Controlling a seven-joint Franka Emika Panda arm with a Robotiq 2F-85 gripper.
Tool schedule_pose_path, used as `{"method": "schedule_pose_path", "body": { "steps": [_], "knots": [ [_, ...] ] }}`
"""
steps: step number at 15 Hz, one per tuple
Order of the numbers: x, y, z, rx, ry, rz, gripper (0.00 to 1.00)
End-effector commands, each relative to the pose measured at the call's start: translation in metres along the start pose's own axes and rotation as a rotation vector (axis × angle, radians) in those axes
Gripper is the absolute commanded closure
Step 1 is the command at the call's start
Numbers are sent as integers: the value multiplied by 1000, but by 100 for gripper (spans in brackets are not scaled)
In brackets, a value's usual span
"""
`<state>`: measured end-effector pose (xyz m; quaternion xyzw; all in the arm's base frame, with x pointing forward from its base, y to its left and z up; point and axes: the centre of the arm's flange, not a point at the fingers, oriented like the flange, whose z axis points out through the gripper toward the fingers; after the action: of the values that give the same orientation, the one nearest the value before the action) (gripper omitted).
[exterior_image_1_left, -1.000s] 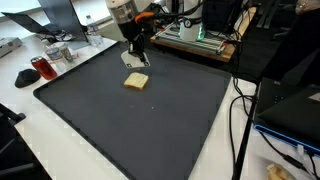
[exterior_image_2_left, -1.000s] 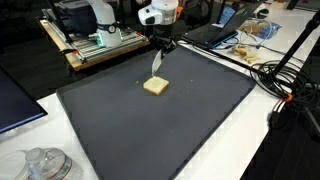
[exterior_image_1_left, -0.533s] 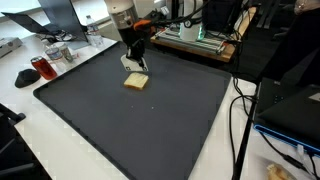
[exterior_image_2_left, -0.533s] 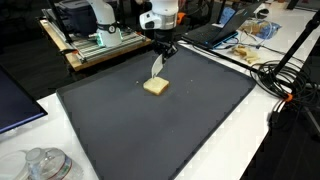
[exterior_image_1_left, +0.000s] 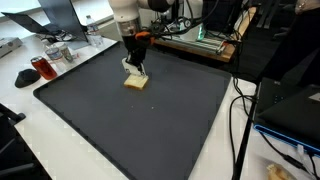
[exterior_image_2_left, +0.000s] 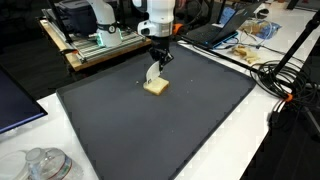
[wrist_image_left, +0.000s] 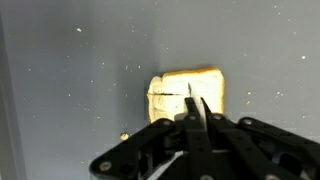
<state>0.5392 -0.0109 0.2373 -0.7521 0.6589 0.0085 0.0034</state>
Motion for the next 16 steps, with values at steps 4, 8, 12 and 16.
{"method": "schedule_pose_path", "body": {
  "steps": [4,8,12,16],
  "knots": [
    [-15,26,13,27,40,7,99],
    [-20,32,25,19,47,4,99],
    [-23,32,37,18,55,-14,99],
    [-24,32,46,5,62,-29,99]
  ]
}}
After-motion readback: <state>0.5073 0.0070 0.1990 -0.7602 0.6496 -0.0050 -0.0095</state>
